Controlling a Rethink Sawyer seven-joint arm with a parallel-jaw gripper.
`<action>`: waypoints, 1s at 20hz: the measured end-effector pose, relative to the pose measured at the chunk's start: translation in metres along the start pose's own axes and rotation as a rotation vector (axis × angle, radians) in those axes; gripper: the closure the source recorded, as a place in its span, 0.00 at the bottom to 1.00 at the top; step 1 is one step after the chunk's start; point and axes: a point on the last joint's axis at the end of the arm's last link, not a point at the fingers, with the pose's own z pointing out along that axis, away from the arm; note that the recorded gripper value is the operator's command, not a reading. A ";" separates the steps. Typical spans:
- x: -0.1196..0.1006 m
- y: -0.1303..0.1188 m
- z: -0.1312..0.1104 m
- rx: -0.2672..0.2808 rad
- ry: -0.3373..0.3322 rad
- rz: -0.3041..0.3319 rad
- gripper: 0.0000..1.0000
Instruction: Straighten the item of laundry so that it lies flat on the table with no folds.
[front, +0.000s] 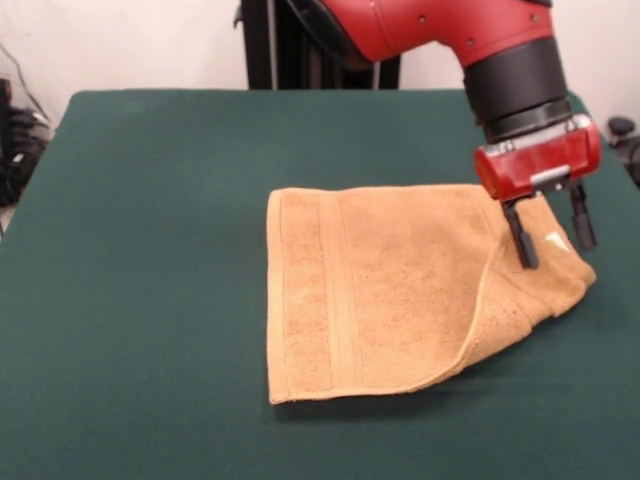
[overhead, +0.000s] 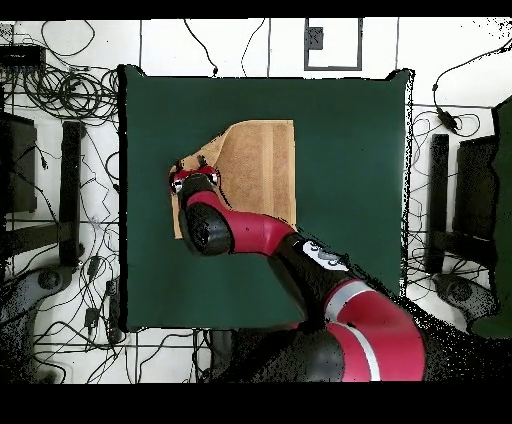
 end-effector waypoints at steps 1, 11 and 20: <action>-0.003 0.001 -0.001 0.001 -0.003 -0.001 0.00; -0.035 0.012 -0.013 0.019 -0.041 -0.008 0.00; -0.032 0.003 -0.005 -0.044 -0.070 0.004 0.00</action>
